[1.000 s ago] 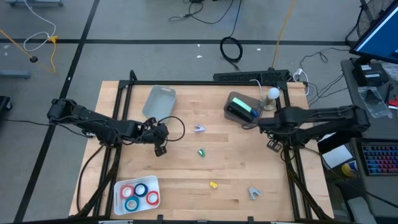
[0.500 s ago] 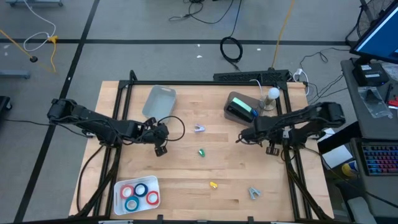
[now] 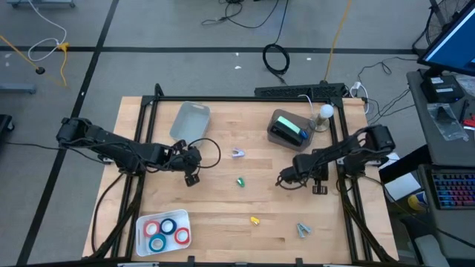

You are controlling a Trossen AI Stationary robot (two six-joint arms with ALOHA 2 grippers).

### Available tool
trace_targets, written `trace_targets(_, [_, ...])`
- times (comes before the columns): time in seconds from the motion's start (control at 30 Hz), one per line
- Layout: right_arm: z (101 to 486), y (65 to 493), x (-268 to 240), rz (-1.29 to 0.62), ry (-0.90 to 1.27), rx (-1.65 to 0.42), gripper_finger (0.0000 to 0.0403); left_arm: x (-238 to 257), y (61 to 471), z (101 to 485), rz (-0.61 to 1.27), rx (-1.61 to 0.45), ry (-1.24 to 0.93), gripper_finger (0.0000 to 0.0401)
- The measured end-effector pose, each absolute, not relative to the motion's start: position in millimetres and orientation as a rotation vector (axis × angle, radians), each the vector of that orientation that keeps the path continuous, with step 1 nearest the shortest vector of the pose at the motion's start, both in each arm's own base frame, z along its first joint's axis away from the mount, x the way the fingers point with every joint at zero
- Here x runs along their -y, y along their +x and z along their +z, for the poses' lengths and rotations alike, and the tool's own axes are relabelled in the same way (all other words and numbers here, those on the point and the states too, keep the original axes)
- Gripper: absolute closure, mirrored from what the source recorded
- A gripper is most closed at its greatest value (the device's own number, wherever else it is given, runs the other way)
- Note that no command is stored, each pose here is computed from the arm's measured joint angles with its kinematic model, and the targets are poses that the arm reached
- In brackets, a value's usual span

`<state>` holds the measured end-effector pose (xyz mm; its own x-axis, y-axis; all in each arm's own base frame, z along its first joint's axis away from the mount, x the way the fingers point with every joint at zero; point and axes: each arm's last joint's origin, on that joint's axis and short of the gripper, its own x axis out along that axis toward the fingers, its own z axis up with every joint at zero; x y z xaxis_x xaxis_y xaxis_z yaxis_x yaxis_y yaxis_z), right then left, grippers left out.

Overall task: Pick and place Stapler, Stapler remover, tape
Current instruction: Put the left green small stapler into the black bin

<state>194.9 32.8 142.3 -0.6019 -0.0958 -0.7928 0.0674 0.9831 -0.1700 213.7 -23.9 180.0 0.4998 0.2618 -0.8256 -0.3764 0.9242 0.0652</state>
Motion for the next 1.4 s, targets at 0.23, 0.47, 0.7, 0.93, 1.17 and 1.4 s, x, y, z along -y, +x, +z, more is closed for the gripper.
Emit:
trace_targets(0.23, [137.0, 202.8, -39.3, -0.150, -0.044, -2.209, 0.0403, 23.9, 213.7, 180.0, 0.398, -0.970, -0.151, 0.0364])
trace_targets(0.47, [138.2, 220.3, -44.2, -0.033, -0.088, -2.145, 0.0403, 23.9, 213.7, 180.0, 0.397, -0.971, -0.148, 0.0364])
trace_targets(0.7, [132.4, 228.2, -46.5, 0.130, -0.139, -2.133, 0.0403, 23.9, 213.6, 180.0, 0.396, -0.972, -0.147, 0.0364])
trace_targets(0.93, [134.4, 228.6, -46.5, 0.190, -0.171, -2.110, 0.0396, 23.9, 213.5, 179.9, 0.395, -0.973, -0.144, 0.0364])
trace_targets(1.17, [136.4, 229.1, -46.6, 0.192, -0.169, -2.091, 0.0369, 23.9, 213.5, 179.9, 0.393, -0.974, -0.141, 0.0364])
trace_targets(1.4, [137.0, 228.2, -46.4, 0.199, -0.172, -2.102, 0.0347, 23.9, 213.5, 179.9, 0.392, -0.974, -0.139, 0.0364])
